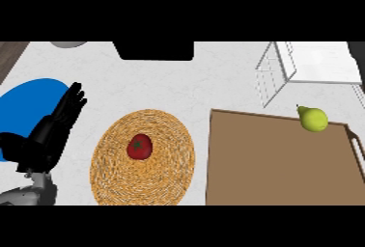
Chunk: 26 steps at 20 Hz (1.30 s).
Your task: Pick the squash from the tray and place it in the tiered shelf
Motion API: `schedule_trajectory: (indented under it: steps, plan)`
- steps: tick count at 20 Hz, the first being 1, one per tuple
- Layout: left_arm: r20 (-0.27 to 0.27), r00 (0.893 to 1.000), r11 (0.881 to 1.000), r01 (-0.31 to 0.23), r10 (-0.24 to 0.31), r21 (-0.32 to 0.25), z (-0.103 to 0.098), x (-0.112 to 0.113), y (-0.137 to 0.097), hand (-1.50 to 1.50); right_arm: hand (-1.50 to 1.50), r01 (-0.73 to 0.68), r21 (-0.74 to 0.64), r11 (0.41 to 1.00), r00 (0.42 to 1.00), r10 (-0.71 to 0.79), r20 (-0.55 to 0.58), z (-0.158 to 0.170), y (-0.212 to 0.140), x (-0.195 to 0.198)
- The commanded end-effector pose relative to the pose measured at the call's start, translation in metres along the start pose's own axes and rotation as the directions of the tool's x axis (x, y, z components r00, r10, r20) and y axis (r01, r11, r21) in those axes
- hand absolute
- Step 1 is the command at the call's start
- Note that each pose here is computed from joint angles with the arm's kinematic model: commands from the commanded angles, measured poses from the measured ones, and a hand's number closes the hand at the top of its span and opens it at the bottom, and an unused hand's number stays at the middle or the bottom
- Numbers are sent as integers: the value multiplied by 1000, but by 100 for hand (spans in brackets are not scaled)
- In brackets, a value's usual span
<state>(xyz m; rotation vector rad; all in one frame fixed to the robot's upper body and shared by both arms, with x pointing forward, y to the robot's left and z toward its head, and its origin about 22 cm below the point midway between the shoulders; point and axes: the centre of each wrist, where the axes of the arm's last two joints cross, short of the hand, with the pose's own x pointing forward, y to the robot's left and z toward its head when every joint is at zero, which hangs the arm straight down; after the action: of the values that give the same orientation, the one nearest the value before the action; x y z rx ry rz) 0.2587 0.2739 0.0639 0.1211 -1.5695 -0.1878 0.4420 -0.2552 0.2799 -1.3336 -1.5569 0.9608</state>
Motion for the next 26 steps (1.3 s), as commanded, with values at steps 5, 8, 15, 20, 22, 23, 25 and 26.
schedule_trajectory:
  steps: [5, 8, 15, 20, 22, 23, 25, 26]
  plan:
    - [-2, 1000, 1000, -13, 14, 24, 18, -6, -5, 0, 150, 3, 102, 995, 999, 2, -46, 4, 23, -25]
    - [-3, 1000, 1000, -4, 4, 14, -4, 5, 11, 0, 150, -6, 58, 998, 987, 15, -159, 5, 7, -50]
    - [1, 1000, 1000, 8, -8, -9, 4, -6, 7, 0, 150, -431, 121, 894, 829, 445, -340, 23, 12, -102]
    - [-3, 1000, 1000, -3, 3, 13, -1, -2, 7, 0, -150, -477, 313, 821, 804, 551, -222, 21, 8, -97]
    - [-12, 1000, 1000, -2, 2, 11, 12, -19, 0, 0, -150, -398, 188, 898, 785, 440, -436, 20, -8, -106]
    - [4, 1000, 1000, -9, 9, 18, 6, -6, 14, 0, -150, -414, 178, 893, 786, 449, -425, 10, -11, -76]
    - [-12, 1000, 1000, -5, 5, 4, 1, 2, 11, 0, -150, -361, 106, 927, 819, 369, -440, 6, -15, -71]
    - [-13, 1000, 1000, -1, 1, 7, 9, 1, 9, 0, -150, -335, 42, 941, 841, 319, -437, 4, -40, -76]
